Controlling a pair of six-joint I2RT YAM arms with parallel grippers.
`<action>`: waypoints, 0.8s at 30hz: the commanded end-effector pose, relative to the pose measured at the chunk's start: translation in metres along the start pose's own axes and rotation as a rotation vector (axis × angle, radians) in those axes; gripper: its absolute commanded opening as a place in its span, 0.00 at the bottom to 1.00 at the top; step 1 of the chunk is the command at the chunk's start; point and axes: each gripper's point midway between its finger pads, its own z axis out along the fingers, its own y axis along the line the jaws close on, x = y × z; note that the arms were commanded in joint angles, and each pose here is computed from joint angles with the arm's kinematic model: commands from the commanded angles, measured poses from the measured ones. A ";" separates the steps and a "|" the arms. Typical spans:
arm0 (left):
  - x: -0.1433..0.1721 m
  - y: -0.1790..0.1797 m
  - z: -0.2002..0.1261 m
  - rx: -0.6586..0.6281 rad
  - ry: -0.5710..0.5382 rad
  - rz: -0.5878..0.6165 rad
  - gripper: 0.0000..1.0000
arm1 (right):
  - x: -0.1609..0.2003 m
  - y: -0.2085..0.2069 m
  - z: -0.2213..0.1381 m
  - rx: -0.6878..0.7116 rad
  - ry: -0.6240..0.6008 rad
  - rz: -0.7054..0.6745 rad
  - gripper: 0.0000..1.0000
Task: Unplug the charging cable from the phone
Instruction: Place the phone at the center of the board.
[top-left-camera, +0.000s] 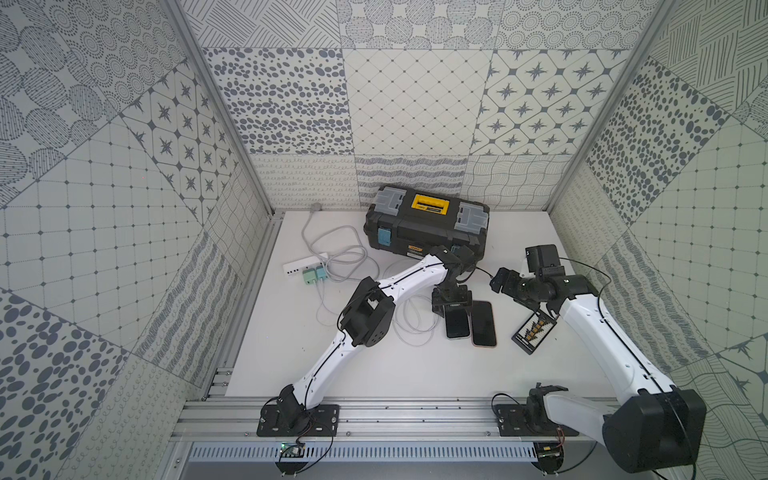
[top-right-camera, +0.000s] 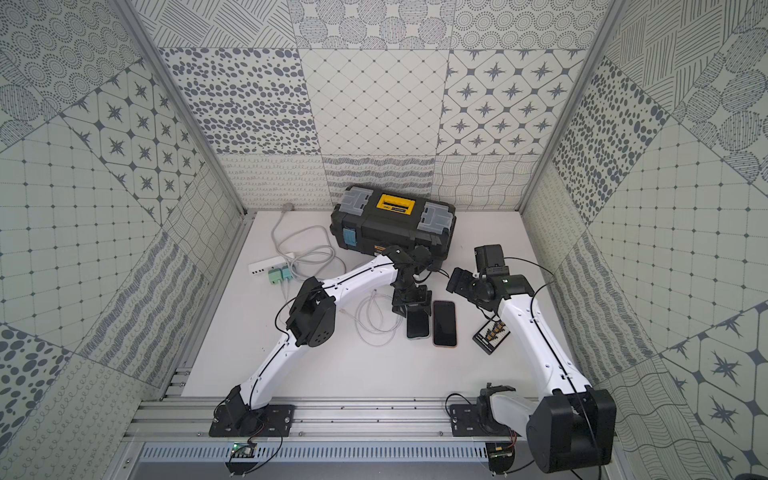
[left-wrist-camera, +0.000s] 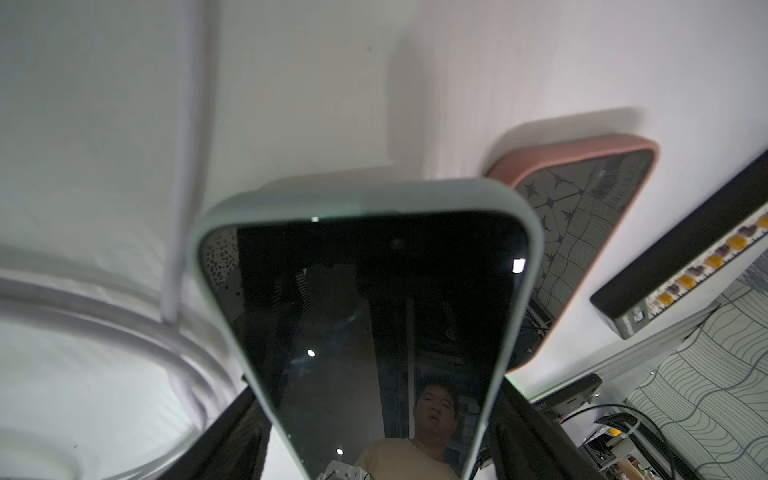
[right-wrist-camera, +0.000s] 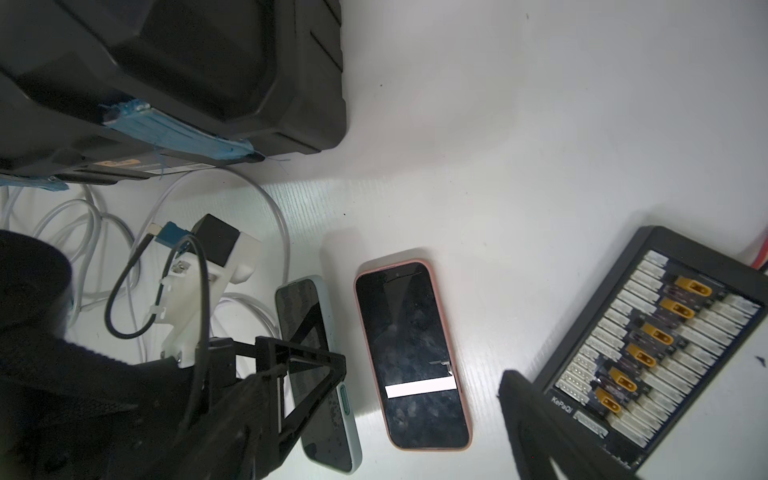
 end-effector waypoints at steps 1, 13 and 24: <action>0.016 -0.011 -0.001 0.043 0.067 0.050 0.27 | -0.005 -0.001 0.001 0.008 -0.017 0.009 0.91; 0.016 0.005 0.012 -0.029 0.088 0.051 0.28 | -0.006 -0.001 -0.005 0.002 -0.037 0.013 0.91; 0.013 0.026 0.014 -0.131 0.062 0.034 0.28 | -0.007 -0.002 -0.006 0.000 -0.043 0.016 0.91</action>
